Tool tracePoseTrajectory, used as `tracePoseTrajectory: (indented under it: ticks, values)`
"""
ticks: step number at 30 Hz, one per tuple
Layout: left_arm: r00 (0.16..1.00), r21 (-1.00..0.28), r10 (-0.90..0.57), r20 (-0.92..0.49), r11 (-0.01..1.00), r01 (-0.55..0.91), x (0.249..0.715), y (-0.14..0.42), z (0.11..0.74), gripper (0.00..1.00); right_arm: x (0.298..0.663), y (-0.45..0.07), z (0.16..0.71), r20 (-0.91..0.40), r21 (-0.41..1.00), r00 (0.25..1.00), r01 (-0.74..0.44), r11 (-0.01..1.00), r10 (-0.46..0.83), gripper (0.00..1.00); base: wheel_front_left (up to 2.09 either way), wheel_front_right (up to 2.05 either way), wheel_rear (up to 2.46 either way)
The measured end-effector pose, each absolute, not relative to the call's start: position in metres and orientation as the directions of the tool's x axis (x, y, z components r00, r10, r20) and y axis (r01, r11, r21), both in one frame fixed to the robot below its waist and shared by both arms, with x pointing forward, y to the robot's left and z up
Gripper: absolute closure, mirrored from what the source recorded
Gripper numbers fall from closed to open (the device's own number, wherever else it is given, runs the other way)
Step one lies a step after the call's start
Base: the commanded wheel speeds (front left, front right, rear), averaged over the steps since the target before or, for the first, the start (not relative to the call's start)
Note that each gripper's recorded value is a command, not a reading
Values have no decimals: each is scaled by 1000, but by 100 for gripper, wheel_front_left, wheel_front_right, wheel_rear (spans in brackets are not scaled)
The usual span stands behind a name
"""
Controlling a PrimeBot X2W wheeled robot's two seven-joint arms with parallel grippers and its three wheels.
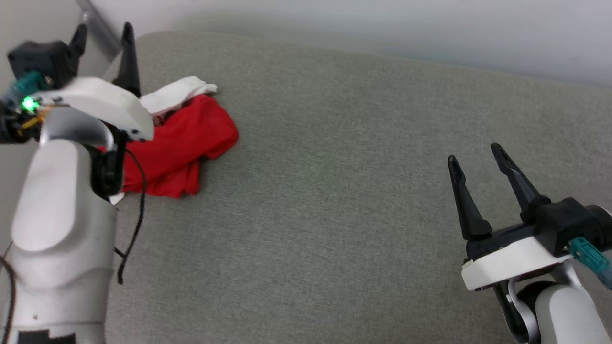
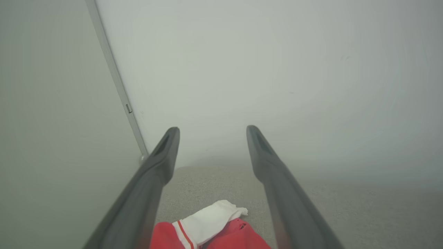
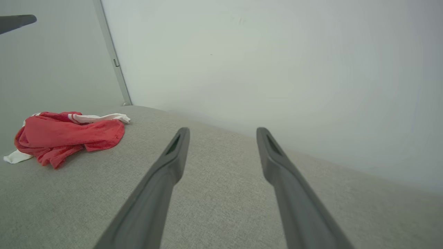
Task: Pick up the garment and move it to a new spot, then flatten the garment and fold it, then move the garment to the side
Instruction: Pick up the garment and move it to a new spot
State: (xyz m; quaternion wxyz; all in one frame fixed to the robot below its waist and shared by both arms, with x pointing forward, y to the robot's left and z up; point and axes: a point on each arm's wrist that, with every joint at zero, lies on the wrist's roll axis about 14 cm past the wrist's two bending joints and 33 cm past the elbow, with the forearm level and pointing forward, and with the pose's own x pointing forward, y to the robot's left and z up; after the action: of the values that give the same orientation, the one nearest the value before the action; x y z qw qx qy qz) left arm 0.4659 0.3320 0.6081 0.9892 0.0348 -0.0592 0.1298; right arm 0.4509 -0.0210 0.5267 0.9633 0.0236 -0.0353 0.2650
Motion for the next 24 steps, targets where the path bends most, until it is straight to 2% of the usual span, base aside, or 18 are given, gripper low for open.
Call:
tracePoseTrajectory:
  ticks: [3, 6, 8, 12, 16, 20, 22, 23, 24]
  values:
    - [971, 83, 238, 15, 967, -239, 493, 340, 597, 0, 458, -35, 518, 71, 37, 877, -479, 877, 476, 0, 0, 0, 0]
    - [957, 103, 228, -179, 972, -213, 512, 348, 562, 0, 463, -48, 506, 51, 56, 896, -444, 894, 442, 0, 0, 0, 0]
    - [919, 102, 224, -323, 974, -201, 518, 351, 532, 0, 466, -56, 497, 34, 63, 907, -422, 905, 420, 0, 0, 0, 0]
    - [794, 90, 213, -570, 976, -198, 516, 359, 474, 0, 472, -72, 480, 8, 78, 925, -380, 922, 380, 0, 0, 0, 0]
    - [619, 82, 193, -761, 976, -203, 496, 362, 419, 0, 474, -83, 466, -20, 86, 937, -346, 934, 349, 0, 0, 0, 0]
    - [474, 0, 137, -870, 961, -278, 473, 357, 372, 0, 477, -93, 454, -40, 93, 945, -319, 943, 324, 0, 0, 0, 0]
    - [450, -23, 126, -884, 950, -312, 471, 355, 365, 0, 478, -95, 452, -44, 93, 948, -311, 946, 316, 0, 0, 0, 0]
    - [450, -31, 127, -884, 945, -326, 471, 355, 364, 16, 478, -97, 451, -46, 93, 949, -308, 947, 313, 0, 0, 0, 0]
    - [455, -34, 129, -881, 942, -334, 471, 355, 362, 73, 478, -97, 449, -50, 93, 949, -305, 948, 310, 0, 0, 0, 0]
